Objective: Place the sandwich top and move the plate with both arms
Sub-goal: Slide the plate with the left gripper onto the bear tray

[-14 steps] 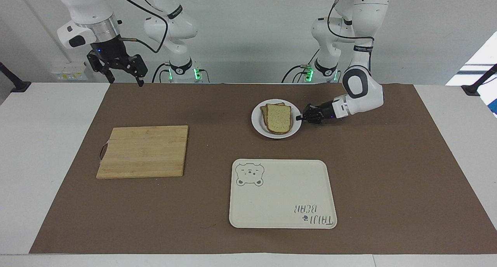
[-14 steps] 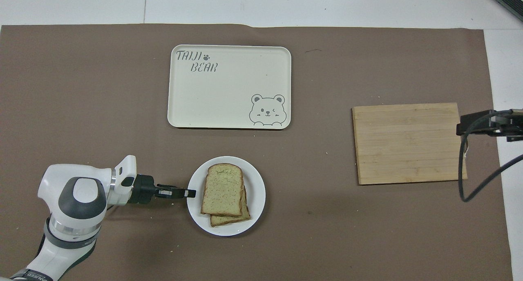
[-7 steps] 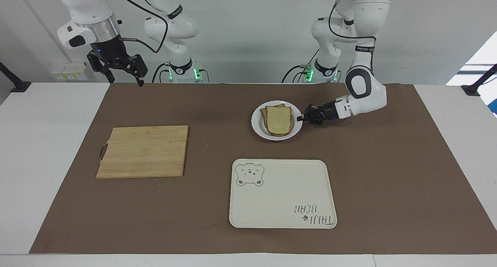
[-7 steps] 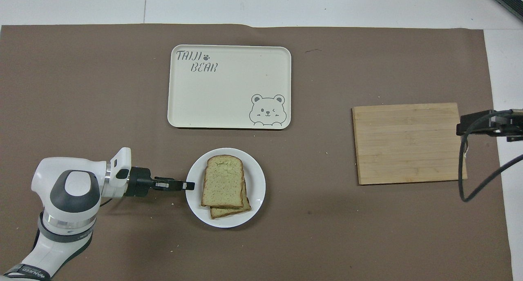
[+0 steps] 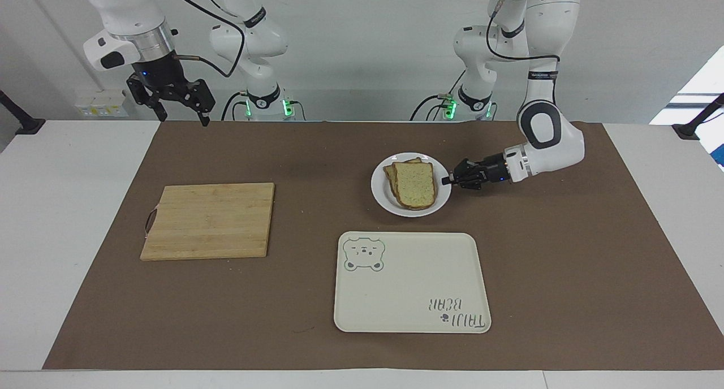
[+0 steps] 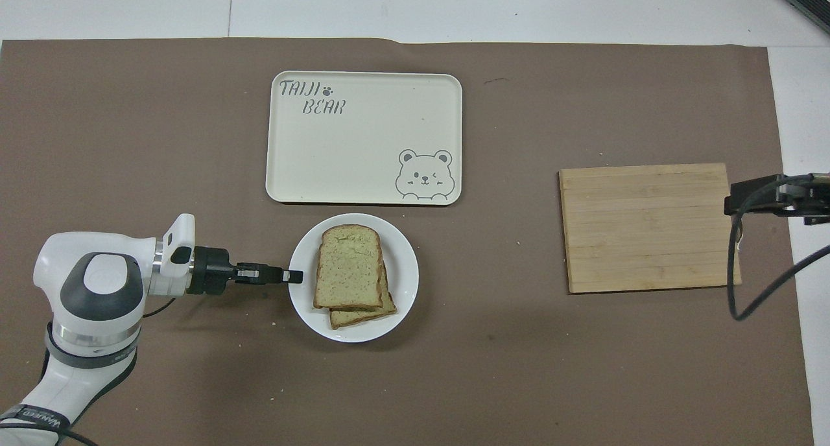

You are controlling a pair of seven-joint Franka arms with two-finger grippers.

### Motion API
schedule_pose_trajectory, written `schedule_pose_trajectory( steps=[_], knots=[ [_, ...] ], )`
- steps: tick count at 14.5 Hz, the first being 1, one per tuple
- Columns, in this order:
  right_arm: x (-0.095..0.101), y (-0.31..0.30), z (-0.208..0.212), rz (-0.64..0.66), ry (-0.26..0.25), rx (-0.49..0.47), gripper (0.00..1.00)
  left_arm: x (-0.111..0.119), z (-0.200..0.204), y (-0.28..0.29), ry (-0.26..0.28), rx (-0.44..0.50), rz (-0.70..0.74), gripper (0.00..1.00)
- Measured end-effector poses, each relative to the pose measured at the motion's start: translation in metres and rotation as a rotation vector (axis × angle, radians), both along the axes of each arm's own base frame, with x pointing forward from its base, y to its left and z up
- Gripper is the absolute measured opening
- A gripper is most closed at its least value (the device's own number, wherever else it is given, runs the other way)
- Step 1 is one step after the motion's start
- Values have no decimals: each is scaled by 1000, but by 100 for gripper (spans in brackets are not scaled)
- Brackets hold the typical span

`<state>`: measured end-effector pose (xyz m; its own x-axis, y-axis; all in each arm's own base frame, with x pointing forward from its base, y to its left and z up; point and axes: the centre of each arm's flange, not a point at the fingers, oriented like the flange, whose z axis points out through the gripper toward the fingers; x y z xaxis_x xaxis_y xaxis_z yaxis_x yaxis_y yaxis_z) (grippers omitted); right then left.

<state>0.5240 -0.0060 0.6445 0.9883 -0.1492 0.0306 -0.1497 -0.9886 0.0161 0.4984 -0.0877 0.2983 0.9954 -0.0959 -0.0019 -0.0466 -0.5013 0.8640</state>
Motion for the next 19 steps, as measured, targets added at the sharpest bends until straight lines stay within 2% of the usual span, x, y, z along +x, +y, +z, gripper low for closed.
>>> schedule_pose_trajectory(
  steps=[6, 11, 15, 19],
  knots=[
    [0, 0, 0, 0, 0, 0, 100, 74, 23, 3, 37, 6, -6, 4],
    [0, 0, 0, 0, 0, 0, 100, 125, 1, -3, 32, 4, -25, 4],
    [0, 0, 0, 0, 0, 0, 100, 153, -18, -15, 18, 8, -35, 4],
    [0, 0, 0, 0, 0, 0, 100, 168, -20, -30, -2, 17, -20, 4]
  ],
)
